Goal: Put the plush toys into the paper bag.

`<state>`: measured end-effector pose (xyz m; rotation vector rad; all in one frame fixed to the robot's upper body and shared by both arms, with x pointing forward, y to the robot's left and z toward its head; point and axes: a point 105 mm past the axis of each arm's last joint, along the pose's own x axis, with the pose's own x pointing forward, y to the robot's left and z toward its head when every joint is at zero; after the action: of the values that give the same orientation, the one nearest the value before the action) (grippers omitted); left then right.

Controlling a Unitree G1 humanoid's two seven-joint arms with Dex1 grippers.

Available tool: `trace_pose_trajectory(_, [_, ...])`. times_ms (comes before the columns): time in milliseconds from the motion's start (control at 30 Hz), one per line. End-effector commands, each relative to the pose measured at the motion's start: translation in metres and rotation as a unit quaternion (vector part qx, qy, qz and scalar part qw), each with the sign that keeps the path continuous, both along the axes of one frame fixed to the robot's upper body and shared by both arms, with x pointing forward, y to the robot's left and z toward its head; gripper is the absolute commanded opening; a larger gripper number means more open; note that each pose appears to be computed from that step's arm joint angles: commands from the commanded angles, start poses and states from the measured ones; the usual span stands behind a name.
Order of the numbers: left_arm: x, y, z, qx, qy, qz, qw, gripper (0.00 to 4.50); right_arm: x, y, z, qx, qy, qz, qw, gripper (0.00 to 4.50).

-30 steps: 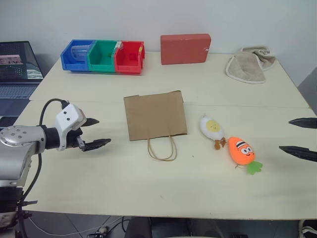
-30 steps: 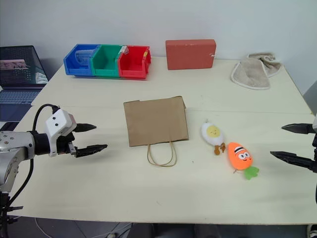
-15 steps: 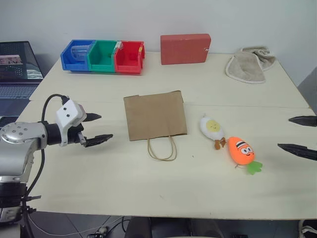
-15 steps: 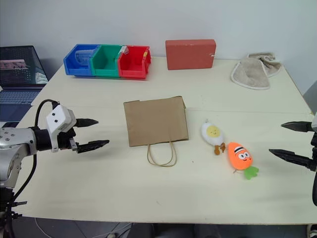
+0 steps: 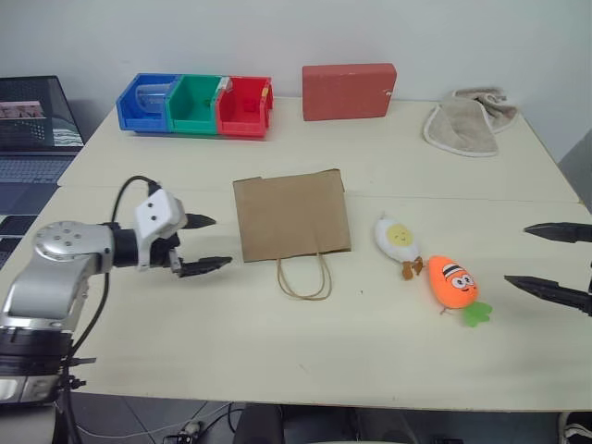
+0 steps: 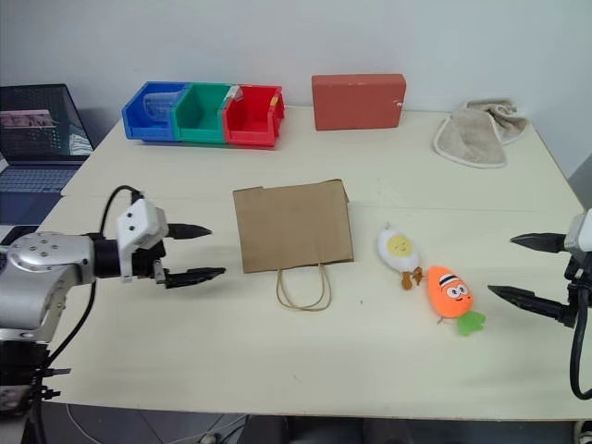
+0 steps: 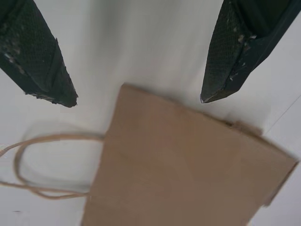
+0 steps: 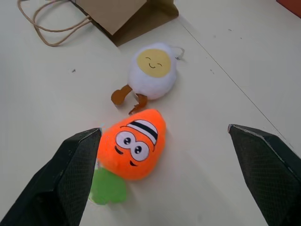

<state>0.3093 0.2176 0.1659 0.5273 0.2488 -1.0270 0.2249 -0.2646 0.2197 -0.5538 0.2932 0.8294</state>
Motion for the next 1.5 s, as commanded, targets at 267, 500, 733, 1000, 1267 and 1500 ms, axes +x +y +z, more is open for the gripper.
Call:
trace_pose_trajectory(267, [-0.042, -0.068, -0.012, 0.0, 0.022, -0.193, 0.981, 2.28, -0.024, 0.079, -0.009, 0.044, -0.006, 0.086, 0.995, 4.5])
trace_pose_trajectory(500, [-0.045, -0.072, -0.025, 0.014, 0.029, -0.221, 0.975, 0.05, -0.035, 0.107, -0.028, 0.073, 0.017, 0.096, 0.993, 4.5])
trace_pose_trajectory(733, [-0.044, -0.059, -0.023, -0.027, 0.027, -0.177, 0.983, 1.29, -0.039, 0.112, -0.026, 0.087, 0.017, 0.091, 0.992, 4.5])
trace_pose_trajectory(1000, [-0.048, -0.08, -0.031, -0.005, -0.003, -0.221, 0.975, 3.77, -0.035, 0.115, -0.024, 0.087, 0.015, 0.097, 0.991, 4.5])
trace_pose_trajectory(1267, [-0.034, -0.108, -0.06, 0.029, -0.034, -0.24, 0.97, 4.04, -0.036, 0.12, -0.026, 0.091, 0.014, 0.095, 0.991, 4.5])
trace_pose_trajectory(1500, [-0.018, -0.131, -0.061, -0.013, -0.059, -0.243, 0.968, 2.47, -0.039, 0.122, -0.027, 0.093, 0.015, 0.09, 0.991, 4.5])
